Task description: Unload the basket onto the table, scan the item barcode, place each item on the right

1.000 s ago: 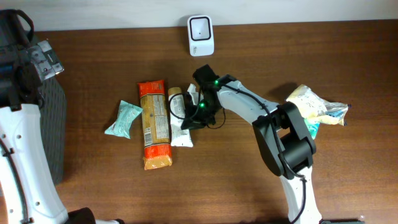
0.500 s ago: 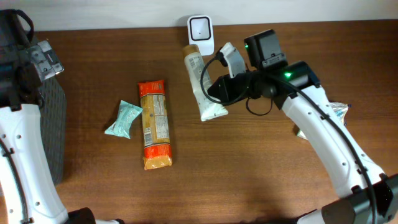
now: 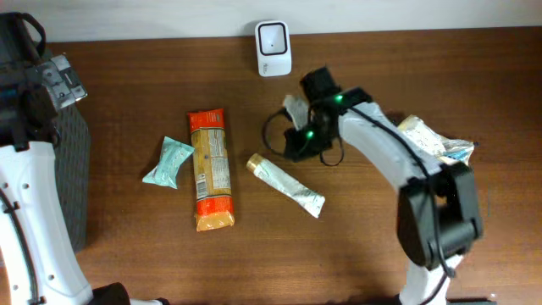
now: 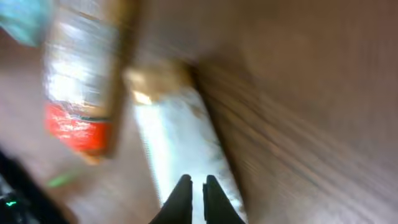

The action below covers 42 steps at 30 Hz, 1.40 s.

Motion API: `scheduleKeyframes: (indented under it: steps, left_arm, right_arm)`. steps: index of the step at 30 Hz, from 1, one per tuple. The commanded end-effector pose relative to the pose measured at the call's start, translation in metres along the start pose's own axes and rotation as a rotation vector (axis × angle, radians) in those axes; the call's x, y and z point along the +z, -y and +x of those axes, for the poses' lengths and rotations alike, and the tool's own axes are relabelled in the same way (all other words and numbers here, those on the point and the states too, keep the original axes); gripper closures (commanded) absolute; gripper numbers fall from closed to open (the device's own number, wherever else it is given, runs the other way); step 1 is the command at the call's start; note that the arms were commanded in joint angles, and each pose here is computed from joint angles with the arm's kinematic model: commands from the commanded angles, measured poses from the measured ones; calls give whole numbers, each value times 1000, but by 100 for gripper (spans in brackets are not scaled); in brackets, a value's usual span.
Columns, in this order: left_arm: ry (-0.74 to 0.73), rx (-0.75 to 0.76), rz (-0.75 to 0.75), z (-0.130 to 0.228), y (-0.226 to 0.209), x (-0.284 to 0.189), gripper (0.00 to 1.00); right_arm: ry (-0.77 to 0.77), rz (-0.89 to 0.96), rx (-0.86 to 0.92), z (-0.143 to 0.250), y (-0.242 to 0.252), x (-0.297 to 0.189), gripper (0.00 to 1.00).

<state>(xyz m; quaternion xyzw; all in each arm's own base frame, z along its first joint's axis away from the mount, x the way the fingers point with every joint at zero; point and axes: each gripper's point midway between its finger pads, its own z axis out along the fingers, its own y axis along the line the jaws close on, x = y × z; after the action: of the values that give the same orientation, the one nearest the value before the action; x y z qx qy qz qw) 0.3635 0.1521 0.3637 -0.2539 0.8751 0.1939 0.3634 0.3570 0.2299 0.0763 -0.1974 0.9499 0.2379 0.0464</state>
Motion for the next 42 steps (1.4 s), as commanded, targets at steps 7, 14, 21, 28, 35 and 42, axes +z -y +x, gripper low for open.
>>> scheduleKeyframes:
  steps: [7,14,21,28,35,42]
  left_arm:
    - [8,6,-13,-1,-3,-2,1]
    - [8,6,-13,-1,-3,-2,1]
    - [8,6,-13,-1,-3,-2,1]
    - [8,6,-13,-1,-3,-2,1]
    - [8,6,-13,-1,-3,-2,1]
    - [8,6,-13,-1,-3,-2,1]
  right_arm:
    - [-225,410,-400,51,-22,16,1]
    - [-245,272,-463,62,5,31,0]
    - [-233,66,-403,77,14,37,46]
    - [-171,-28,-303,62,-6,30,96]
    - [209,-517,-295,-23,-74,-95,96]
    - [417,-593,-364,-61,-70,-162,96]
